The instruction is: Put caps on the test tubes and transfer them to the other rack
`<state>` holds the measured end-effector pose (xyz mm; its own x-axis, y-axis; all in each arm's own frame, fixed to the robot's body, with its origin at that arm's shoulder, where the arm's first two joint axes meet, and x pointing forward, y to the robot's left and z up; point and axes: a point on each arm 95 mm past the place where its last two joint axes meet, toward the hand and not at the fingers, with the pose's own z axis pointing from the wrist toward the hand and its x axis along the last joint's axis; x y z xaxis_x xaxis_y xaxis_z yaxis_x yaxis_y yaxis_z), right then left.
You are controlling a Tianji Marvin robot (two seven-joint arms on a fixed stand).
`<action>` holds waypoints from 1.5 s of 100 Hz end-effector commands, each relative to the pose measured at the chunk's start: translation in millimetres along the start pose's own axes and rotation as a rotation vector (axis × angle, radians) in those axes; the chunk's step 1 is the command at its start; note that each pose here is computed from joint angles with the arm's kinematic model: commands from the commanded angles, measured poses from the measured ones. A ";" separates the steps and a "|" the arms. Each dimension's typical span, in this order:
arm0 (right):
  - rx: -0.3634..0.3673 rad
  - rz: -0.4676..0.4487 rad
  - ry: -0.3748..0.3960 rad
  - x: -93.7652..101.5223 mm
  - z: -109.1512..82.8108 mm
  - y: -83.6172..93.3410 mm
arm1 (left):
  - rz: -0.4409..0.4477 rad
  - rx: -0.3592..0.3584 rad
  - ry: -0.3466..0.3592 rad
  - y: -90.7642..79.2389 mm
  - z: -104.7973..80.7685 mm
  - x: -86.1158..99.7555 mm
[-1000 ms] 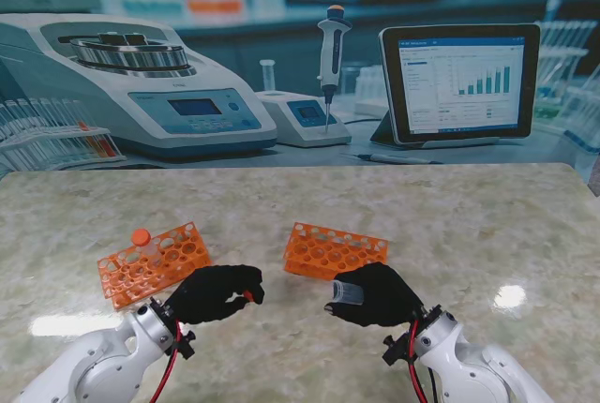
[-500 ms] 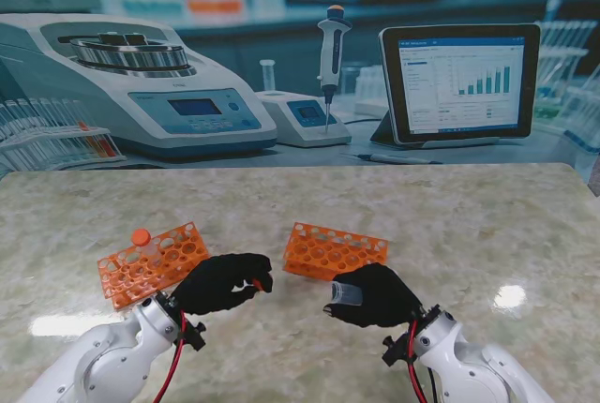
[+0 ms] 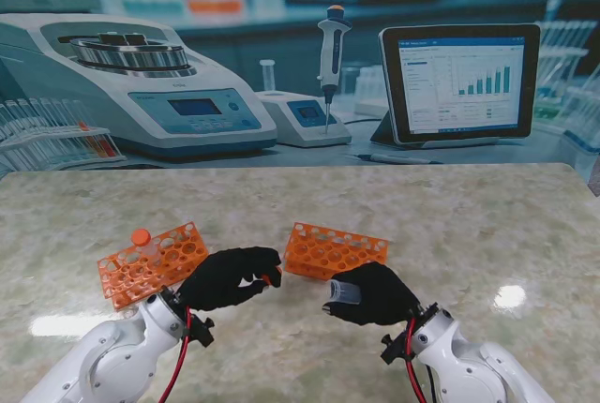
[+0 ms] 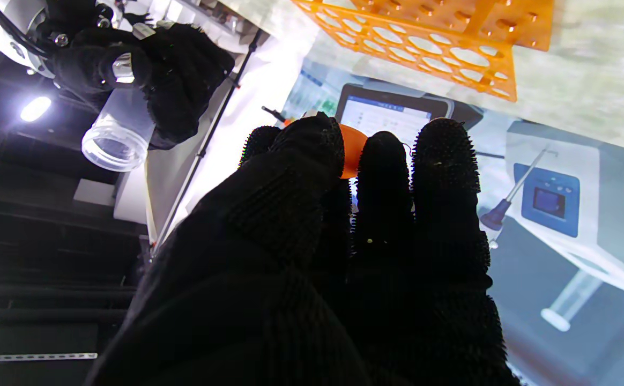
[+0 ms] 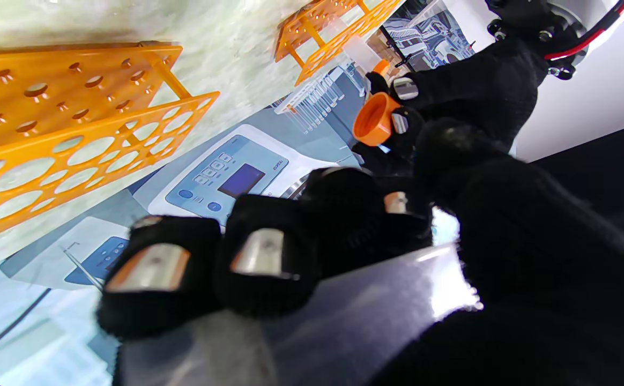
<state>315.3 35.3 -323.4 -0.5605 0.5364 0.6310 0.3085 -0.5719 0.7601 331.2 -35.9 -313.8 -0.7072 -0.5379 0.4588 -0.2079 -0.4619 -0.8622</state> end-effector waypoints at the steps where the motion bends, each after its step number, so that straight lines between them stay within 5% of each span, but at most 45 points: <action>1: 0.008 0.008 -0.013 -2.0 0.2 -3.5 | -0.003 0.015 0.021 -2.7 4.1 6.5; 150: 0.034 0.018 -0.097 -21.7 39.6 -3.8 | -0.129 0.138 0.109 -2.2 8.1 35.3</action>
<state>355.6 48.3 -332.4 -0.4886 0.5841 0.6482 0.3369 -0.5589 0.7577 315.5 -56.6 -294.9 -0.7467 -0.4026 0.5295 -0.2087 -0.6141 -0.7612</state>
